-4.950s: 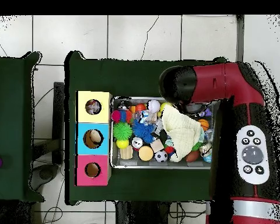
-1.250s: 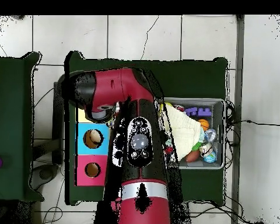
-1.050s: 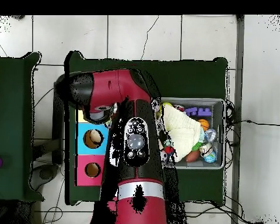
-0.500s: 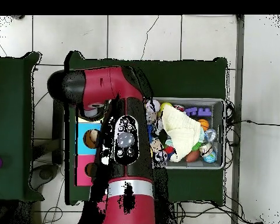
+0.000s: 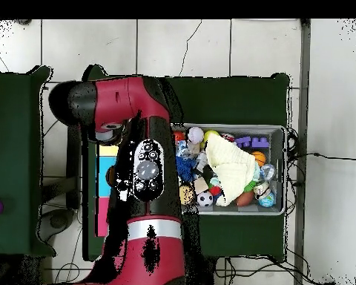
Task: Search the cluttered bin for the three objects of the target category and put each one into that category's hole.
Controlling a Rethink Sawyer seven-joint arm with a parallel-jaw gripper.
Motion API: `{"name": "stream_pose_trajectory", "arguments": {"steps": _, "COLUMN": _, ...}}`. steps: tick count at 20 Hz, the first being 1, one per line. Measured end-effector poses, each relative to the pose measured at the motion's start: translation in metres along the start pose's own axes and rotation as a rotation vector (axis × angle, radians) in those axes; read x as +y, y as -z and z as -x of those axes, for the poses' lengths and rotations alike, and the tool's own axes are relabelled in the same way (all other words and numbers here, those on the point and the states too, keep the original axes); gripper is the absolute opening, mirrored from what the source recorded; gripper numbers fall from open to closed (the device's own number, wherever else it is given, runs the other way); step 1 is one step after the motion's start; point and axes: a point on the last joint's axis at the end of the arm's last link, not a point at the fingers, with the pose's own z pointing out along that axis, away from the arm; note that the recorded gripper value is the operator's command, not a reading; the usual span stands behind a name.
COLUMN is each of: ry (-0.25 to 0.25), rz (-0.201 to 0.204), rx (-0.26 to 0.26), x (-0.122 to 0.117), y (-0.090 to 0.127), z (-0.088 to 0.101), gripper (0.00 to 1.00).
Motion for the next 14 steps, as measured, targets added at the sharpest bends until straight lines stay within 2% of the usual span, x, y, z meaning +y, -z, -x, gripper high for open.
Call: {"name": "stream_pose_trajectory", "arguments": {"steps": 14, "ry": -0.047, "rz": 0.023, "rx": -0.004, "x": 0.017, "y": 0.001, "z": 0.004, "gripper": 0.00}}
